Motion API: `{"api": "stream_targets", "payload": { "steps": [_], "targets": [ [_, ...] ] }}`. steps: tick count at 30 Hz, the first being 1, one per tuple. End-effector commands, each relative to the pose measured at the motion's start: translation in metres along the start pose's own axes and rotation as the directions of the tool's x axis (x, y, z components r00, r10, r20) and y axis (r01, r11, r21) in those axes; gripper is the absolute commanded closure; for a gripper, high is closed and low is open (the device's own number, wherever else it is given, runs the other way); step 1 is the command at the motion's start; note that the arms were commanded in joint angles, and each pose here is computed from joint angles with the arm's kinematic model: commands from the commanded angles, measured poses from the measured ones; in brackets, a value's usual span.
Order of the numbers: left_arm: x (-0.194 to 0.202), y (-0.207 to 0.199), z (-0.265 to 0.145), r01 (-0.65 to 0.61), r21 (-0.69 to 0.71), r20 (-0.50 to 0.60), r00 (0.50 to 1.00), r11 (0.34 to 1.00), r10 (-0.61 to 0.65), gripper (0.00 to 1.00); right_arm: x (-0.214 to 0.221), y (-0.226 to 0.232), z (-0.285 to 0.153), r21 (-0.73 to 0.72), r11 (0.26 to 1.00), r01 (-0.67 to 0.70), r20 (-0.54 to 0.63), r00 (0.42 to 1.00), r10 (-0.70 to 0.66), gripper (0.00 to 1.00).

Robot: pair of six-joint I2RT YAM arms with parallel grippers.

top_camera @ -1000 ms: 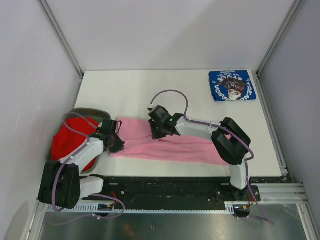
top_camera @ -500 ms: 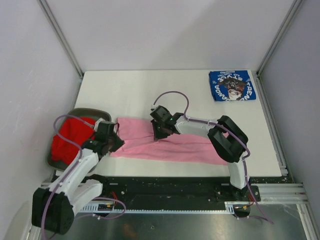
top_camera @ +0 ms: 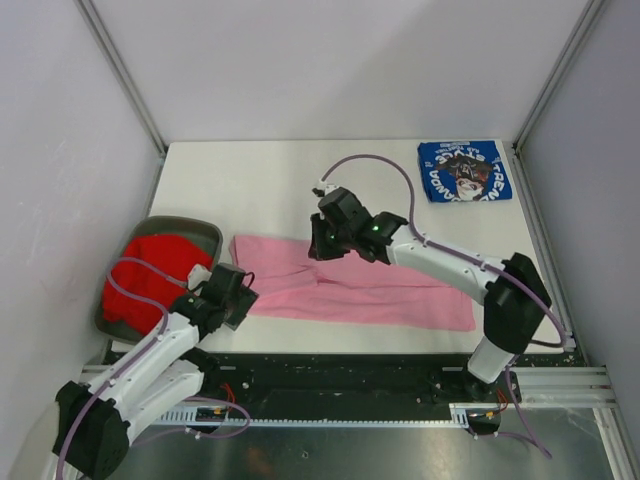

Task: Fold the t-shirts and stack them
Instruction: Rotate the tshirt 75 degrees

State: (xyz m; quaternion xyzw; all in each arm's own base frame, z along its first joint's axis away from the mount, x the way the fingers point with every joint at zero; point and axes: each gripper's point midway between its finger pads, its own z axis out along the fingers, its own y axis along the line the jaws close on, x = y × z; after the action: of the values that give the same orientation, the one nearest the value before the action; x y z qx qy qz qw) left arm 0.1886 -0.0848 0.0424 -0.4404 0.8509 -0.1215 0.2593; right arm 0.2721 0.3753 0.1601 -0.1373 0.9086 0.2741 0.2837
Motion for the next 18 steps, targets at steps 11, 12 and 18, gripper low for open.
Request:
{"api": "stream_targets", "payload": {
  "steps": [11, 12, 18],
  "targets": [
    [-0.012, -0.004, 0.013, 0.208, -0.050, 0.091, 0.975, 0.977, -0.202, 0.36, 0.001, -0.021, -0.043, 0.036, 0.999, -0.003, 0.032, 0.999, 0.002, 0.83],
    [-0.012, -0.004, 0.014, 0.213, -0.053, 0.094, 0.974, 0.976, -0.208, 0.36, 0.002, -0.023, -0.044, 0.037, 0.999, -0.004, 0.031, 1.000, 0.003, 0.83],
    [-0.014, -0.004, 0.019, 0.223, -0.079, 0.111, 0.971, 0.972, -0.214, 0.42, 0.007, -0.029, -0.049, 0.045, 0.999, -0.016, 0.031, 0.999, 0.014, 0.83]
  ]
}}
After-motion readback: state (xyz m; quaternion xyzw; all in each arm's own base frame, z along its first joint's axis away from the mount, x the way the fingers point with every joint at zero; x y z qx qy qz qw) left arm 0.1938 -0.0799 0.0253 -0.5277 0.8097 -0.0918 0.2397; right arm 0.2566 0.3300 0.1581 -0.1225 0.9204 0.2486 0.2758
